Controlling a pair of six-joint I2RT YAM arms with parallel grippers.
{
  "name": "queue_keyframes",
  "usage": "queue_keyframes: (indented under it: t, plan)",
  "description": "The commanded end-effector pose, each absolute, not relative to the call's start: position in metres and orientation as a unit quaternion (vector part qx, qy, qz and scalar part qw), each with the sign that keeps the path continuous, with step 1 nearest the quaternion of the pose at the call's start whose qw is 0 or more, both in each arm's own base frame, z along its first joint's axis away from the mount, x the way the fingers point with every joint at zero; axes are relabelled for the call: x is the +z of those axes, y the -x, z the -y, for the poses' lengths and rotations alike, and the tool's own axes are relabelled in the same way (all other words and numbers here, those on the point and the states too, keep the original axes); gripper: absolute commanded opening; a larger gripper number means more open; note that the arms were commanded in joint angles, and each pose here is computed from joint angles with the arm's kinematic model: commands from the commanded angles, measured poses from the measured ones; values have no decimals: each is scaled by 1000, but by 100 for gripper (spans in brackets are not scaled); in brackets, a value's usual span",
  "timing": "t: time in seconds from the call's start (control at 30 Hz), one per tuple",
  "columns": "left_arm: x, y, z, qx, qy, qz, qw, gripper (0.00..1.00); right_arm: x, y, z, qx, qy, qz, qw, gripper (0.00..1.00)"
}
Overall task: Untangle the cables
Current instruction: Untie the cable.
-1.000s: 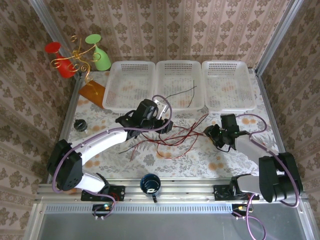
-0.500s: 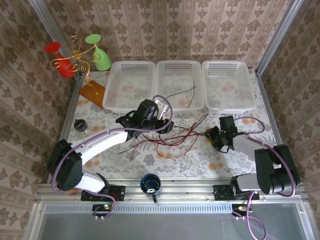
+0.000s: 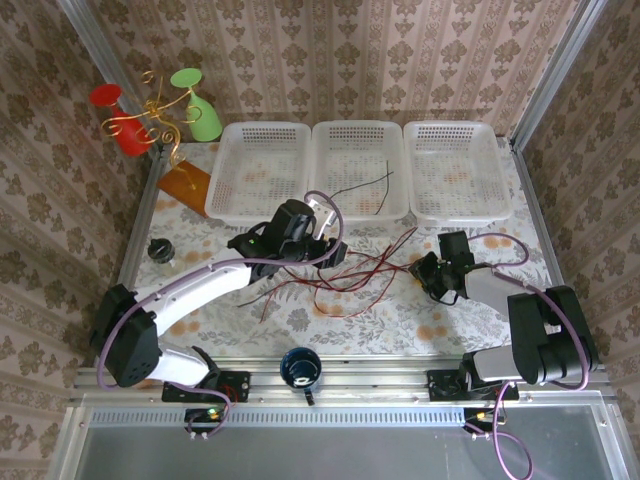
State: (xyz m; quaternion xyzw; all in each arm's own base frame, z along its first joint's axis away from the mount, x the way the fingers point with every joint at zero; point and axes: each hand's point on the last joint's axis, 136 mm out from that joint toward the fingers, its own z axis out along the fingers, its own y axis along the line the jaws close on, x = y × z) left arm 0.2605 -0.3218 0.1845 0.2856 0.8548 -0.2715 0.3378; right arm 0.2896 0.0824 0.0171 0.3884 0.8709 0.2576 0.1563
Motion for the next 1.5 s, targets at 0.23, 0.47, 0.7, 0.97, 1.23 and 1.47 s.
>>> queue_keyframes:
  t: [0.23, 0.47, 0.7, 0.97, 1.23, 1.47]
  plan:
    - [187, -254, 327, -263, -303, -853, 335, 61, 41, -308, -64, 229, -387, -862, 233, 27]
    - [184, -252, 333, -266, -308, -851, 331, 61, 33, -309, -67, 228, -383, -868, 219, 27]
    - [183, -251, 334, -267, -308, -852, 329, 61, 30, -311, -74, 247, -385, -865, 208, 30]
    - [183, -250, 335, -269, -310, -850, 329, 61, 29, -313, -78, 263, -389, -858, 209, 21]
    - [176, -248, 334, -268, -307, -854, 324, 61, 19, -308, -80, 264, -396, -857, 196, 22]
    - [177, -247, 335, -265, -310, -853, 325, 61, 9, -304, -79, 258, -405, -857, 184, 26]
